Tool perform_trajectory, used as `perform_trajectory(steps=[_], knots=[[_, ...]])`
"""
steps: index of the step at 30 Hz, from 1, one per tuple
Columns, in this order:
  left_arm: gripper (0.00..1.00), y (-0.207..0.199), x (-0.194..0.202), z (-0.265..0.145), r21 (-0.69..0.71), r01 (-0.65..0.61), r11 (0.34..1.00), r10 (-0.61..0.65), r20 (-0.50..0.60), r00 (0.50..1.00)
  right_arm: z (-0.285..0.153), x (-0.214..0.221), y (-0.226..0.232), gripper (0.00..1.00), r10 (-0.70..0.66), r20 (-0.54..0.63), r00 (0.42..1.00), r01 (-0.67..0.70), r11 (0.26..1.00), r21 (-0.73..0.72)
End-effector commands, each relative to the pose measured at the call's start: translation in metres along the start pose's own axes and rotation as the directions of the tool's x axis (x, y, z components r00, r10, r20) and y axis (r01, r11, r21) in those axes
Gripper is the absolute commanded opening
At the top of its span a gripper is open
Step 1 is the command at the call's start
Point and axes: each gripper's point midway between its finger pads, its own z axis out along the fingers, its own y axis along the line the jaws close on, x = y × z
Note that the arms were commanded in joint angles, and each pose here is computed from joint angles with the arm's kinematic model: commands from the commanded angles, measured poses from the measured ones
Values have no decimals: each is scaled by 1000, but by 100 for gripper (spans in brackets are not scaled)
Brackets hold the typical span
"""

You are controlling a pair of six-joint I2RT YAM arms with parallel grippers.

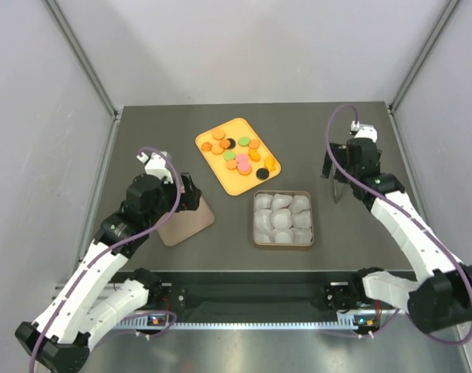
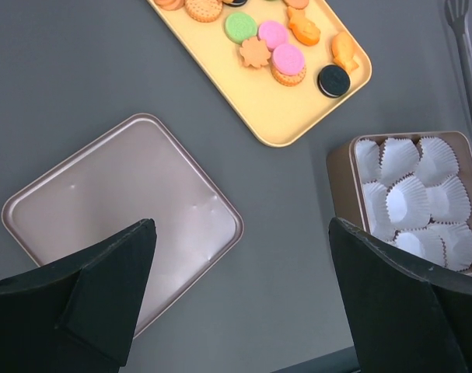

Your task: Pack the cookies

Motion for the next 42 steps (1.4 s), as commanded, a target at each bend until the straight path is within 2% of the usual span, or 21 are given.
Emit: perform_trajectory(steps=[1,5,14,25,33,42], knots=[[98,0,6,-5,19,-18,1000,18,-13,1000,22,-2,-17,100,12,-56,998,-11,1000,17],[98,7,17,-7,4,-37,999,37,-32,999,53,8,-22,100,8,-98,995,-6,1000,24],[98,2,18,-9,37,-36,999,36,-22,999,104,30,-54,100,69,-190,979,-40,987,154],[98,4,20,-7,30,-41,999,42,-28,999,159,65,-52,98,93,-316,944,-45,987,154],[98,5,21,-5,18,-41,999,41,-32,999,162,77,-45,93,134,-332,934,-94,987,134],[98,7,24,-2,8,-43,999,43,-47,998,174,88,-49,86,126,-374,919,-71,985,158]])
